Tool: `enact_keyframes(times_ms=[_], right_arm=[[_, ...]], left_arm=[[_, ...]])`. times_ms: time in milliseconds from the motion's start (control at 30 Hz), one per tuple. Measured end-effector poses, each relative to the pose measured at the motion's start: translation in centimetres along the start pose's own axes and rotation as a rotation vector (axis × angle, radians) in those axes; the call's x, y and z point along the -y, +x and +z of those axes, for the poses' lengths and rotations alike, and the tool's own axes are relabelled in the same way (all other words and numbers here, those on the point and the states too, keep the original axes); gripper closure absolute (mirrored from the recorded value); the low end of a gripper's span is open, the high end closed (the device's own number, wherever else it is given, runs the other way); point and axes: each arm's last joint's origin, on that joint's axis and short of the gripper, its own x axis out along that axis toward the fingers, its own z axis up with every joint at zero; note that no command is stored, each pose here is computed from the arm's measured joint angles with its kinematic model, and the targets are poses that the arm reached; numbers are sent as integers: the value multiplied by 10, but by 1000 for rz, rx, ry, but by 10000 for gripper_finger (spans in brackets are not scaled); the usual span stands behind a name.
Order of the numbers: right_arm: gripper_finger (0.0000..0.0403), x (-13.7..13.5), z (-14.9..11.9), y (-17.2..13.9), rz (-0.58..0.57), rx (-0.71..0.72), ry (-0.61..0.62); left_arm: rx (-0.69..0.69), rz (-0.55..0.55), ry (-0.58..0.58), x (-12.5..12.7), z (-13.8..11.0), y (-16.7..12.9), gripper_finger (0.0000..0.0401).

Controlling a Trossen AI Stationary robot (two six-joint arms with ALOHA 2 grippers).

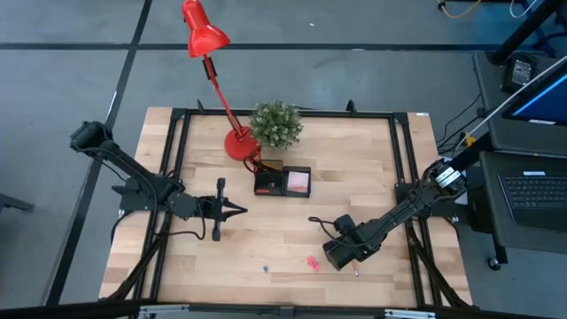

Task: Pick and place office supplies into organizer
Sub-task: Put the orange pencil into the black desk organizer

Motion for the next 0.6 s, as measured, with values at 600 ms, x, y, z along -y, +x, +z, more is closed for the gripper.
enact_keyframes(times_ms=[600], right_arm=[[343,0,0,0,0,1,-1]], left_arm=[[0,0,2,0,0,0,398]])
